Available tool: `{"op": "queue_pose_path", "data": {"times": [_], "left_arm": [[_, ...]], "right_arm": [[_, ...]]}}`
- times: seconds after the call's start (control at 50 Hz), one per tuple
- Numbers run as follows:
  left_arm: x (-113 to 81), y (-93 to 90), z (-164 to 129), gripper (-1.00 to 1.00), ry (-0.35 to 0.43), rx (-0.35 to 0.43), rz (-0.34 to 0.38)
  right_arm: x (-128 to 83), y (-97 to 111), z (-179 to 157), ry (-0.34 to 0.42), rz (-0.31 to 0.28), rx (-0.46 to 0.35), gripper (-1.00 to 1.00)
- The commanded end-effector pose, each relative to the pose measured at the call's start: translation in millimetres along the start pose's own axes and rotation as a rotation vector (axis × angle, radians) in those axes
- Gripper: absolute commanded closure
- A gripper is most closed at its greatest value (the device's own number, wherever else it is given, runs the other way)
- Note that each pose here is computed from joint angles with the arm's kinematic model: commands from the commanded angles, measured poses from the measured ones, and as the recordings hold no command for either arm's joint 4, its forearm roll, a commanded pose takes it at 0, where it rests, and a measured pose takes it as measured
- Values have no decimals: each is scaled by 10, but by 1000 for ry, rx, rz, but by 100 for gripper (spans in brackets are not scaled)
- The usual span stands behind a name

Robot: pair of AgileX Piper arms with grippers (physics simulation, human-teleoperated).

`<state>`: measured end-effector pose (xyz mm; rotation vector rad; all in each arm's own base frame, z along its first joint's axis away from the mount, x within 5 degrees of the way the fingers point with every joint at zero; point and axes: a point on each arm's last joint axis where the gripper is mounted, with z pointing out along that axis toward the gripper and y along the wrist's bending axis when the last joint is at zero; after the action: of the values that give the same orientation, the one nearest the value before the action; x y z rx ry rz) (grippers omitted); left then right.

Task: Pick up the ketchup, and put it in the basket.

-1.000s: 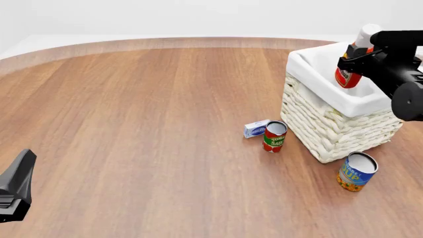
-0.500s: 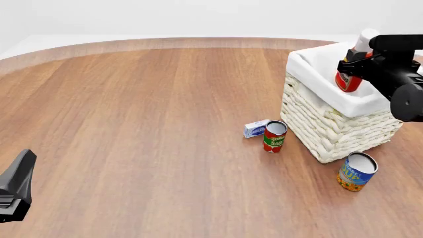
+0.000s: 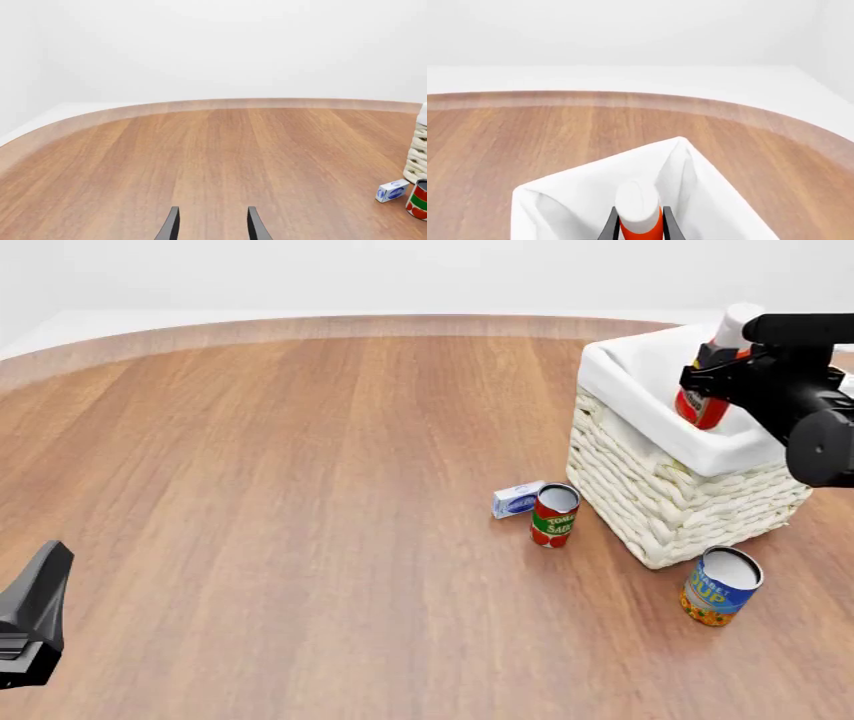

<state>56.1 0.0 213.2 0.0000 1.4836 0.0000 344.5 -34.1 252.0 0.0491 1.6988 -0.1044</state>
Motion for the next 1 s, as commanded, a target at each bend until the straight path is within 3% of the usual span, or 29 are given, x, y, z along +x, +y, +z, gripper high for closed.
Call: {"op": "queue_pose_path", "data": {"times": [0.02,0.44,0.46,1.0], "left_arm": [[0,0,0,-100,0,0,0],[0,0,0,-100,0,0,0],[0,0,0,-100,0,0,0],[0,0,0,-100,0,0,0]], "right_arm": [[-19,7,8,-6,19,-2,100],[-14,3,26,-2,22,-1,100],[-12,1,27,-1,21,0,-100],[7,15,36,3,23,-4,-100]]}}
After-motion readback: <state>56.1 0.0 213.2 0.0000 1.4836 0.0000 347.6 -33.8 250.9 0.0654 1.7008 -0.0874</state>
